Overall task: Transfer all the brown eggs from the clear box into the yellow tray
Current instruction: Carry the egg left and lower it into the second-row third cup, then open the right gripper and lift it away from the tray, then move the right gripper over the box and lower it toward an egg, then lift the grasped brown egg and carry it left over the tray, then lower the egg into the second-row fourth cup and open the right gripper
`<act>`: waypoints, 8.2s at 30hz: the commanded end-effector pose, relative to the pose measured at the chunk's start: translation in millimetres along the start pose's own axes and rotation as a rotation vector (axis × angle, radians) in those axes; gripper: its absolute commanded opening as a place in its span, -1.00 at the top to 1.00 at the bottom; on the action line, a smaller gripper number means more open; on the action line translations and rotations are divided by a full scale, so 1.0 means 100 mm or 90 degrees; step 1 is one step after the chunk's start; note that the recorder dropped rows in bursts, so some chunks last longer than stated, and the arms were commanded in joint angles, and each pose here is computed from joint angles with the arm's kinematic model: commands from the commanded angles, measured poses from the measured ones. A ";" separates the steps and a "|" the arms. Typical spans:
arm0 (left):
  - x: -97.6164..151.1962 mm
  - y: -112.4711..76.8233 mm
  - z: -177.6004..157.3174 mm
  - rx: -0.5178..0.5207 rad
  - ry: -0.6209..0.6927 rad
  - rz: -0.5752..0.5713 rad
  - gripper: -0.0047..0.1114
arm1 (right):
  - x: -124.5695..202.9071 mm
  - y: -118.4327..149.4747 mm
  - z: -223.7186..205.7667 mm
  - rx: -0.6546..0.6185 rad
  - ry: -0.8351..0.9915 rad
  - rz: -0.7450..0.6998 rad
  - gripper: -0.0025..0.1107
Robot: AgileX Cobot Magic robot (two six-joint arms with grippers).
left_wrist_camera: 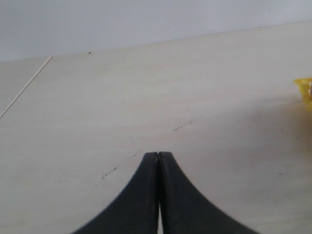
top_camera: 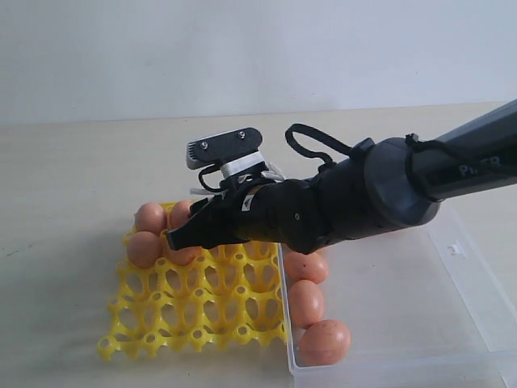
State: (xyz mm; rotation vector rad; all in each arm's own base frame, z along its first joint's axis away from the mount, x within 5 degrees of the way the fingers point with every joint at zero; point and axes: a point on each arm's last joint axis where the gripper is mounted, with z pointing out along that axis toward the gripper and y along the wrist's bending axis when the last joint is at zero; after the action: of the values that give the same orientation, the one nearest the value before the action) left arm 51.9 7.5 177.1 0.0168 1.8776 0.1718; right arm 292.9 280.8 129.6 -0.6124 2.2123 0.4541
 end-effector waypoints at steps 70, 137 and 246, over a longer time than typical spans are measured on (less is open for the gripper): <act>-0.02 0.00 0.00 0.003 -0.008 -0.002 0.92 | -0.60 -0.46 -1.27 0.025 0.103 -0.063 0.67; -0.02 0.00 0.00 0.003 -0.008 -0.002 0.92 | -0.04 -1.67 0.03 0.164 0.246 0.187 0.07; -0.02 0.00 0.00 0.003 -0.008 -0.002 0.92 | -0.07 -0.21 -0.64 0.039 -0.108 -0.019 0.30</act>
State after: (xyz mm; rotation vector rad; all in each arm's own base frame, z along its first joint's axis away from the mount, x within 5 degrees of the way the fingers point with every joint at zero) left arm 51.9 7.5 177.1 0.0168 1.8776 0.1718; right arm 273.9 234.7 150.6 -0.4769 2.0859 0.4243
